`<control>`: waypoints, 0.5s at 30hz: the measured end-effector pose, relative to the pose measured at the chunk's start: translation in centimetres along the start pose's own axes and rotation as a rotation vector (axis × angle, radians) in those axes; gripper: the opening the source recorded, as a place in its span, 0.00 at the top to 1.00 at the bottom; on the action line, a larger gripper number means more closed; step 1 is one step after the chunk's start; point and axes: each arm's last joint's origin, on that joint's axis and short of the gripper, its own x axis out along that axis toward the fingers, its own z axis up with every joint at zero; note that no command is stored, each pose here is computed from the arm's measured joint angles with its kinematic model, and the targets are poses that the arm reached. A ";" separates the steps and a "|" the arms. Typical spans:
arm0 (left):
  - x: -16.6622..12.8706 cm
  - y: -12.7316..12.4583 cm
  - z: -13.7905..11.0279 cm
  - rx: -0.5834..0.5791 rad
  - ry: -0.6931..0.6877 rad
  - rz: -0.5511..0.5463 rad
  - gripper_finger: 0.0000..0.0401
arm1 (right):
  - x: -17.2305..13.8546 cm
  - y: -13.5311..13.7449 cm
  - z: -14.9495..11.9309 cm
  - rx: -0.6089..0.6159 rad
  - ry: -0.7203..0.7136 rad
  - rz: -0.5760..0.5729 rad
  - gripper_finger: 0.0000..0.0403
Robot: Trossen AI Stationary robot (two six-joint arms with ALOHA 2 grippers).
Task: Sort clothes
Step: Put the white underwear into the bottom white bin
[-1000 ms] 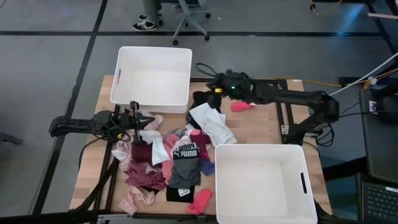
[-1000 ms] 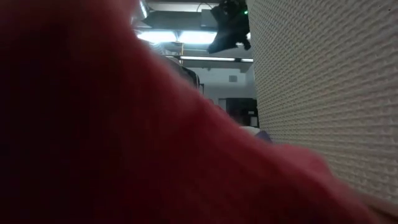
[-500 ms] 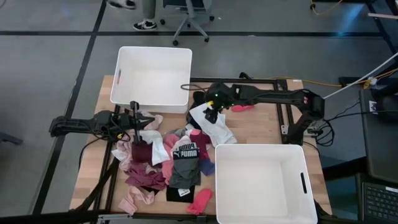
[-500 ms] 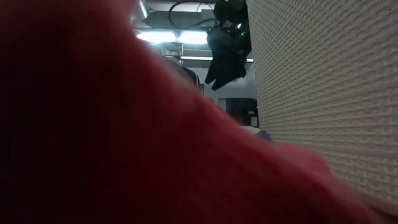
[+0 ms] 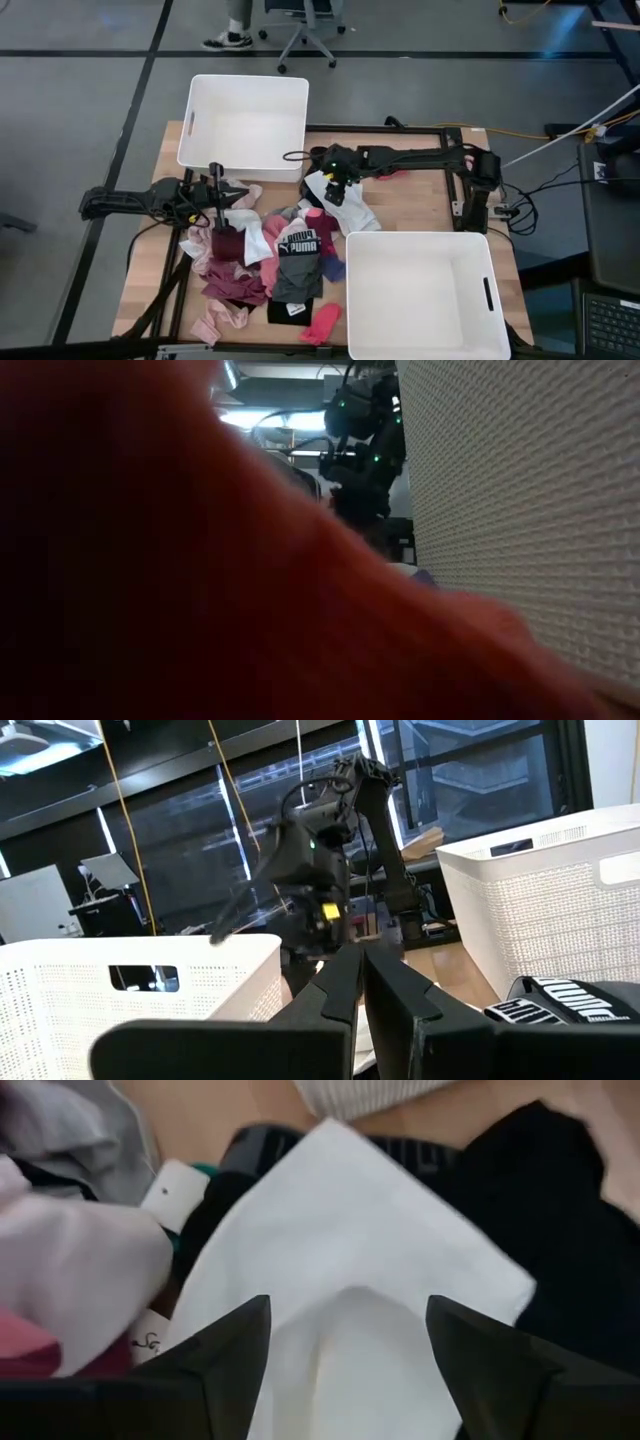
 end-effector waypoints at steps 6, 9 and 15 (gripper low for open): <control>0.0 0.0 0.0 0.000 0.001 0.000 0.97 | 1.8 0.0 -0.5 -0.005 0.040 -0.004 0.34; 0.0 0.0 0.0 0.001 0.001 0.000 0.97 | 2.4 0.0 -0.6 -0.010 0.048 -0.009 0.35; 0.0 0.0 0.0 -0.002 -0.002 0.002 0.97 | 3.7 0.0 -0.7 -0.033 0.043 -0.031 0.47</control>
